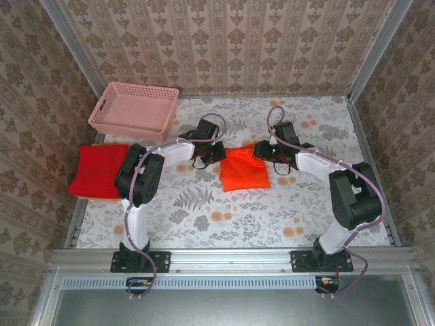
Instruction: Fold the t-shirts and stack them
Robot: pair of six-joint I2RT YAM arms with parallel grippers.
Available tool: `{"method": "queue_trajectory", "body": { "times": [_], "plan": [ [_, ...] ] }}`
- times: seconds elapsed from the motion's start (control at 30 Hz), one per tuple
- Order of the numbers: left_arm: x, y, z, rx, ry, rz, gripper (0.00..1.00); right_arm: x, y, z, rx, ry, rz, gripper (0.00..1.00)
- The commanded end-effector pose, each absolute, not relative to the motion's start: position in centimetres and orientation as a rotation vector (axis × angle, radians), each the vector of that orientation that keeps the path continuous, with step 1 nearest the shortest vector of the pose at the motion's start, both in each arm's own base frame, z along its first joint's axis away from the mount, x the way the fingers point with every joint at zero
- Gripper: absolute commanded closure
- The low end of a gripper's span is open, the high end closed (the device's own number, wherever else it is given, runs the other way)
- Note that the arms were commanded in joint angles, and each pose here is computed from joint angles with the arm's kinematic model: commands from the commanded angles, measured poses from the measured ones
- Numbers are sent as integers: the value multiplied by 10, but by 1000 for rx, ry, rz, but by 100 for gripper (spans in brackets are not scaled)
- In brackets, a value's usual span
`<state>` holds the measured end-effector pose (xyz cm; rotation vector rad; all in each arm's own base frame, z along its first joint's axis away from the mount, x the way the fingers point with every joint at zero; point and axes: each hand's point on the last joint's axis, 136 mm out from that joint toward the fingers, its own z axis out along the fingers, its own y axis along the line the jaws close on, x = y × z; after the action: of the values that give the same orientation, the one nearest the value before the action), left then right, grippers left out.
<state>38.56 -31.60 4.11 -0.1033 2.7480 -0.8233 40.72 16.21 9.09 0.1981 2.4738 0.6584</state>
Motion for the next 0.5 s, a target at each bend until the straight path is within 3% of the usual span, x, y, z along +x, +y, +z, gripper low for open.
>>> {"method": "queue_trajectory", "body": {
  "times": [0.0,0.07,0.17,0.33,0.47],
  "plan": [
    [384,-318,34,-101,2783,-828,90,411,172,88,206,2470,721,62],
    [383,-318,34,-96,2786,-831,90,416,173,81,214,2492,717,64],
    [383,-319,34,-84,2786,-832,90,423,170,75,232,2507,676,83],
    [382,-317,33,-70,2788,-821,92,436,159,77,244,2501,581,97],
    [381,-314,31,-74,2794,-814,93,443,145,84,293,2468,527,100]
  ]
}}
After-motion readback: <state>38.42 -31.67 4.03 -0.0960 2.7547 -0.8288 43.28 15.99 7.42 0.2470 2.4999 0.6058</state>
